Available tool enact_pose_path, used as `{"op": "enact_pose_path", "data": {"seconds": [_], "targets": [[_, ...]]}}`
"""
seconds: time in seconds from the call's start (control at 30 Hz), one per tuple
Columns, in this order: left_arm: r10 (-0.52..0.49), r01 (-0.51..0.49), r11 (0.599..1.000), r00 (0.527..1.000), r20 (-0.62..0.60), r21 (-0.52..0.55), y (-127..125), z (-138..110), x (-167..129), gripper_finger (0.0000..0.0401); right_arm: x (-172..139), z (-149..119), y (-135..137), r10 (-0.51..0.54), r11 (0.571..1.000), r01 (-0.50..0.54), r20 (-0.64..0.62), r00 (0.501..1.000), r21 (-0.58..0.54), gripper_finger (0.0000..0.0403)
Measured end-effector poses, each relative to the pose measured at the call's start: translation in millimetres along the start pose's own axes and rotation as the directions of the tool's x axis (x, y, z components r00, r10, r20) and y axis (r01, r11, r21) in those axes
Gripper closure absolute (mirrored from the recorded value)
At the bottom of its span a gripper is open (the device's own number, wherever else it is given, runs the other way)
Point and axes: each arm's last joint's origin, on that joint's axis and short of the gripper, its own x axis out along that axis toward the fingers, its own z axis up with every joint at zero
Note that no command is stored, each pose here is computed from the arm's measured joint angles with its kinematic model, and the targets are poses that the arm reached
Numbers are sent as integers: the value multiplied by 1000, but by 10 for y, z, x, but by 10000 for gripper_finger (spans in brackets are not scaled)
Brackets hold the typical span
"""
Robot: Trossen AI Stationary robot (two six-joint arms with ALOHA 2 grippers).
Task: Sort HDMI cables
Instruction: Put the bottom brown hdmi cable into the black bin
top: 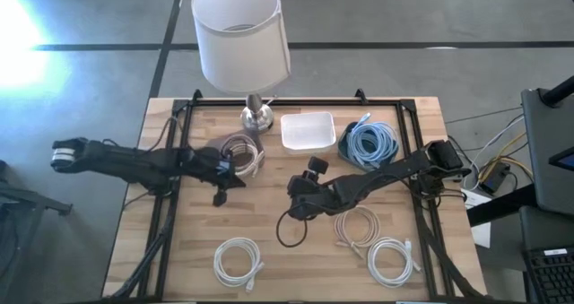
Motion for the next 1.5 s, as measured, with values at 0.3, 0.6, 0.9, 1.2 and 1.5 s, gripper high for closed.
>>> {"op": "enact_pose_path", "data": {"seconds": [0.3,0.6,0.9,1.2,1.5], "targets": [[229,-229,973,972,-45,17,89,-44,159,388,1,5,1,1,1000,-1,4,1000,3,298],[442,-444,895,896,45,39,128,124,64,393,1,6,1,1,1000,-1,5,1000,2,294],[453,-453,891,891,7,39,129,93,53,384,1,1,11,34,999,-34,-9,999,2,305],[421,-423,903,906,36,74,108,208,27,303,1,3,16,48,999,-48,-12,999,4,303],[491,-490,870,871,-13,58,151,144,107,245,1,4,16,49,999,-48,-11,999,5,309]]}}
